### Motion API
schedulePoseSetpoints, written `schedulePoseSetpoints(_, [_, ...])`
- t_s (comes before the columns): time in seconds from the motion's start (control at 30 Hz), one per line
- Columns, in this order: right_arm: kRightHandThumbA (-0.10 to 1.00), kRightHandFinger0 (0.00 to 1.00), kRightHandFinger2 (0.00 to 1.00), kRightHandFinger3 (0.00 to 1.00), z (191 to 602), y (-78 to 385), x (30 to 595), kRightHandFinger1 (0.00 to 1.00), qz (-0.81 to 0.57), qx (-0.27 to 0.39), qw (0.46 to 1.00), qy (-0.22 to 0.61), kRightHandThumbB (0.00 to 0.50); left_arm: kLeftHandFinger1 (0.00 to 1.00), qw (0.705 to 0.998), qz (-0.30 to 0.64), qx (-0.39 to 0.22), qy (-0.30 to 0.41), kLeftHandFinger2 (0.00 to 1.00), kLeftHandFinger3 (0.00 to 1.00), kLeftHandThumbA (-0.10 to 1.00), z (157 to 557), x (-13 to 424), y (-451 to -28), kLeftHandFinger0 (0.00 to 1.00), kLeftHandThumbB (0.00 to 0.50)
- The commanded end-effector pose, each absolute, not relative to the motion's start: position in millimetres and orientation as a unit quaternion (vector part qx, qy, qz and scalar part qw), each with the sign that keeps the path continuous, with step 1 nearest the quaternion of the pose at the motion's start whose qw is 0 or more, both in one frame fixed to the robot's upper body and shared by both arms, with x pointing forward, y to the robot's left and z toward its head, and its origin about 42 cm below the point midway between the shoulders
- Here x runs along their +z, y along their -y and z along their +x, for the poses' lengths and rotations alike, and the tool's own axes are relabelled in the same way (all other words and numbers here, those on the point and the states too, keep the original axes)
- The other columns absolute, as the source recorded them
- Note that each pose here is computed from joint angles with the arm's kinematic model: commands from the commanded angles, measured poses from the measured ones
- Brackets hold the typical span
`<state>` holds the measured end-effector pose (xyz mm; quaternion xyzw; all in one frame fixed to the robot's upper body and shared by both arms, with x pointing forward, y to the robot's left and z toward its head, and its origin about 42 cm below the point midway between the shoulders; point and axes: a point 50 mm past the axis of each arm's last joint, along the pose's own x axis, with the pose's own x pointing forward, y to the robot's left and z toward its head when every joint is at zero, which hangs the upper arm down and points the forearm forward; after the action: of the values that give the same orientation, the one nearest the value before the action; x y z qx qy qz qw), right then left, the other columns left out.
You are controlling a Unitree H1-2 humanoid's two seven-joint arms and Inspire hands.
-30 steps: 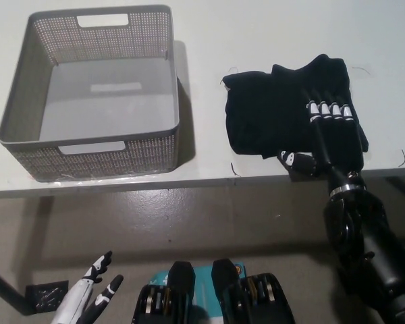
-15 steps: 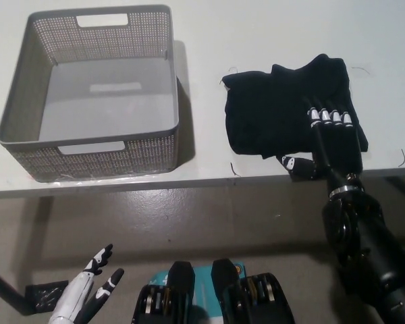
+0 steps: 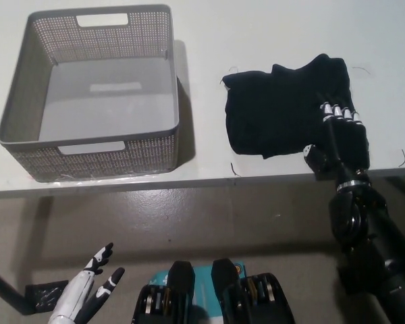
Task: Use the right hand to pick up a t shirt on the right hand side and place it into a contianer on the left side
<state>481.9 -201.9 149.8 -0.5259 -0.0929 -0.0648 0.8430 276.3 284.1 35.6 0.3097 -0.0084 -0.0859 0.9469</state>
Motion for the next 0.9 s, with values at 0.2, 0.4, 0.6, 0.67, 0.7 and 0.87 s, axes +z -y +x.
schedulePoseSetpoints(0.2, [-0.1, 0.5, 0.71, 0.69, 496.9, 187.5, 195.2, 0.59, -0.404, -0.114, 0.875, 0.242, 0.201, 0.94, 0.945, 0.311, -0.097, 0.029, 1.0, 1.0, 1.0, 286.7, 48.4, -286.4, 0.94, 0.329])
schedulePoseSetpoints(0.4, [-0.1, 0.56, 0.7, 0.7, 499.7, 184.8, 196.6, 0.59, -0.397, -0.129, 0.87, 0.261, 0.213, 0.94, 0.946, 0.309, -0.094, 0.026, 1.0, 1.0, 1.0, 288.0, 49.0, -286.3, 0.98, 0.36])
schedulePoseSetpoints(0.6, [-0.1, 0.53, 0.65, 0.7, 515.3, 165.2, 242.2, 0.51, -0.294, -0.169, 0.896, 0.285, 0.217, 0.94, 0.946, 0.31, -0.095, 0.022, 1.0, 1.0, 1.0, 286.6, 48.1, -287.1, 0.97, 0.367])
schedulePoseSetpoints(0.67, [-0.1, 0.52, 0.66, 0.7, 521.3, 152.9, 270.9, 0.53, -0.262, -0.172, 0.9, 0.301, 0.198, 0.92, 0.945, 0.313, -0.094, 0.024, 1.0, 1.0, 1.0, 288.1, 48.0, -286.9, 0.96, 0.373])
schedulePoseSetpoints(0.7, [-0.1, 0.52, 0.66, 0.7, 521.6, 152.8, 271.2, 0.53, -0.262, -0.172, 0.901, 0.301, 0.198, 0.91, 0.945, 0.313, -0.094, 0.024, 1.0, 1.0, 1.0, 288.4, 48.0, -286.9, 0.95, 0.373])
schedulePoseSetpoints(0.87, [-0.1, 0.53, 0.64, 0.66, 531.5, 117.4, 347.5, 0.52, -0.225, -0.166, 0.885, 0.372, 0.24, 0.94, 0.946, 0.308, -0.094, 0.024, 1.0, 1.0, 1.0, 288.5, 46.9, -285.2, 0.95, 0.35])
